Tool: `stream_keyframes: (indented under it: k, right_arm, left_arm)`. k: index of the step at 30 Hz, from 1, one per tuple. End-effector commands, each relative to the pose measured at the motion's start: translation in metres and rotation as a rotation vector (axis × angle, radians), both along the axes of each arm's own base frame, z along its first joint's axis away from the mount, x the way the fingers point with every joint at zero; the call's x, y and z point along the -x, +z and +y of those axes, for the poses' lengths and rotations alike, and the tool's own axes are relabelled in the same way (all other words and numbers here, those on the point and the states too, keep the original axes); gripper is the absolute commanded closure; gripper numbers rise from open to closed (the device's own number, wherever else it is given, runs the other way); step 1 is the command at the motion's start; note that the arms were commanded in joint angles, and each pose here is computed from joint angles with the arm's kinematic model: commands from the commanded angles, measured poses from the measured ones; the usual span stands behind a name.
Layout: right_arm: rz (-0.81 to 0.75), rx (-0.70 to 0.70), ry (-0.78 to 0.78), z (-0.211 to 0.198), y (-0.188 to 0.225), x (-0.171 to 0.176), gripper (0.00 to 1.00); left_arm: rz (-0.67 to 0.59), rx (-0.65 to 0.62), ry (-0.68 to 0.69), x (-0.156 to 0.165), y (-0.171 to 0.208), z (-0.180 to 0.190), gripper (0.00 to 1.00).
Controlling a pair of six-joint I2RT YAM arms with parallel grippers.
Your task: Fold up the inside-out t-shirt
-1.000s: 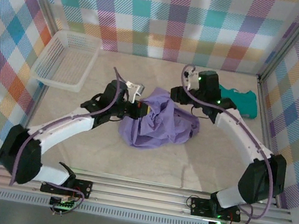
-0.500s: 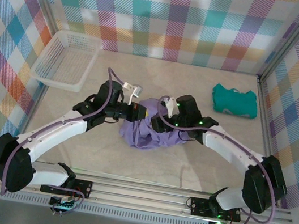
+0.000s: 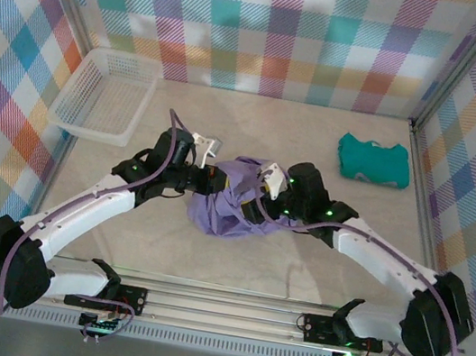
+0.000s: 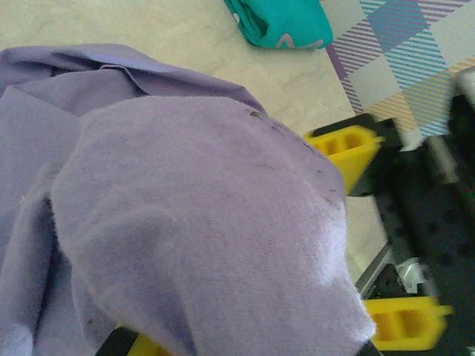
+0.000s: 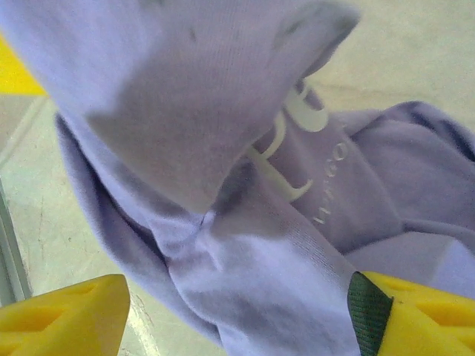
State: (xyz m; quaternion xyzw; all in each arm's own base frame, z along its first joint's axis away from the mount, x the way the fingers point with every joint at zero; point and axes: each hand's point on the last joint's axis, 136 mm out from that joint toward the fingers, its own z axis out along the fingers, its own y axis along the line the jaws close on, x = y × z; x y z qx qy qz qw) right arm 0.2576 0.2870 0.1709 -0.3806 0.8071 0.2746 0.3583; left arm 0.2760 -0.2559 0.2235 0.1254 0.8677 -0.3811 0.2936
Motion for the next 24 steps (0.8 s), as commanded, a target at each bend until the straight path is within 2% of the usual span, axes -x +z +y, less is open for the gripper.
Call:
stream_keyframes:
  k: [1,3,5,7,10,15,17,20,22,24]
  right_arm:
    - [-0.024,-0.035,0.067,0.021,-0.007,-0.008,0.22]
    - [-0.014,-0.029,0.069,0.03,-0.011,-0.017,0.3]
    - [-0.024,-0.037,0.061,0.034,-0.006,-0.027,0.58]
    - [0.007,-0.111,0.071,0.028,0.011,-0.028,0.8]
    - [0.089,-0.265,0.172,0.016,0.039,-0.008,0.96]
    - [0.248,-0.428,0.368,0.017,0.063,0.028,1.0]
    - [0.289,-0.474,0.412,0.02,0.071,0.033,1.0]
    - [0.33,-0.506,0.413,0.022,0.078,0.029,1.0]
    - [0.349,-0.496,0.389,0.023,0.077,0.023,1.0]
    - [0.368,-0.49,0.374,0.025,0.077,0.019,1.0]
  left_arm:
    - [-0.025,0.019,-0.031,0.002,0.016,-0.001,1.0]
    - [-0.026,0.02,-0.033,0.004,0.017,0.0,1.0]
    - [-0.034,0.009,-0.021,0.004,0.017,0.003,1.0]
    - [-0.045,-0.041,0.023,0.0,0.01,0.013,1.0]
    - [-0.078,-0.18,0.163,-0.014,-0.006,0.041,1.0]
    - [-0.134,-0.324,0.289,-0.031,-0.022,0.07,1.0]
    - [-0.139,-0.357,0.314,-0.034,-0.027,0.075,0.95]
    - [-0.142,-0.447,0.382,-0.032,-0.035,0.092,0.68]
    - [-0.155,-0.499,0.436,-0.026,-0.033,0.104,0.57]
    - [-0.16,-0.5,0.452,-0.013,-0.027,0.107,0.5]
